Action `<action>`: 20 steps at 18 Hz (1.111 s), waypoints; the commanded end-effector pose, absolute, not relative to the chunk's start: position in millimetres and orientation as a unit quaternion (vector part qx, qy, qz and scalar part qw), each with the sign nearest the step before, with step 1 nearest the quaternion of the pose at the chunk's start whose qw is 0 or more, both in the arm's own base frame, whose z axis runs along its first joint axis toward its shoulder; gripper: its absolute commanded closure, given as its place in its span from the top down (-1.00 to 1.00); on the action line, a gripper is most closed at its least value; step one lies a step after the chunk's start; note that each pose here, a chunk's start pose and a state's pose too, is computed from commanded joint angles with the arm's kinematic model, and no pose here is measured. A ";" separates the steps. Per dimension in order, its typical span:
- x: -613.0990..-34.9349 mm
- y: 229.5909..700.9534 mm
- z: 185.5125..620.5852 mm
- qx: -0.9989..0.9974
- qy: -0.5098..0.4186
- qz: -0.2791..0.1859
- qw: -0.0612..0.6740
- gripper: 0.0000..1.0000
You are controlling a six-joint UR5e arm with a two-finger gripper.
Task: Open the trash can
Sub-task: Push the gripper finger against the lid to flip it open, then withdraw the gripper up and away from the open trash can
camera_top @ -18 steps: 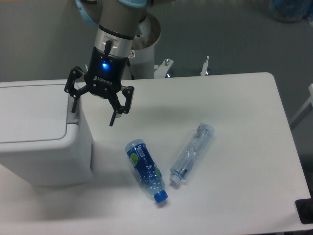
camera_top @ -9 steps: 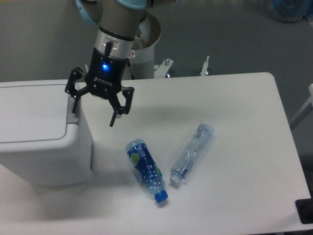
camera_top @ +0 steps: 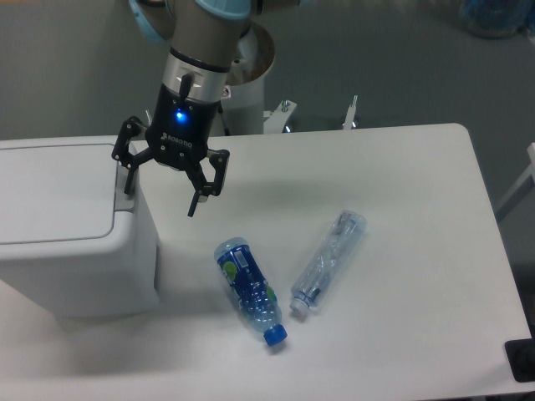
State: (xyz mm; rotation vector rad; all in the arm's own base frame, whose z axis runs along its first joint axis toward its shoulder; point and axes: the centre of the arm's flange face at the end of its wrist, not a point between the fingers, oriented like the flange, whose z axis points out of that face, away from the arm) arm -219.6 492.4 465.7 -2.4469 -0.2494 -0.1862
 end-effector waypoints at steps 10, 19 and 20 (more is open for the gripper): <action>-220.7 491.5 461.3 -0.938 -0.100 -0.067 0.325 1.00; -236.8 487.5 499.6 -0.921 -0.132 -0.065 0.360 1.00; -242.2 484.5 501.8 -0.921 -0.137 -0.059 0.361 1.00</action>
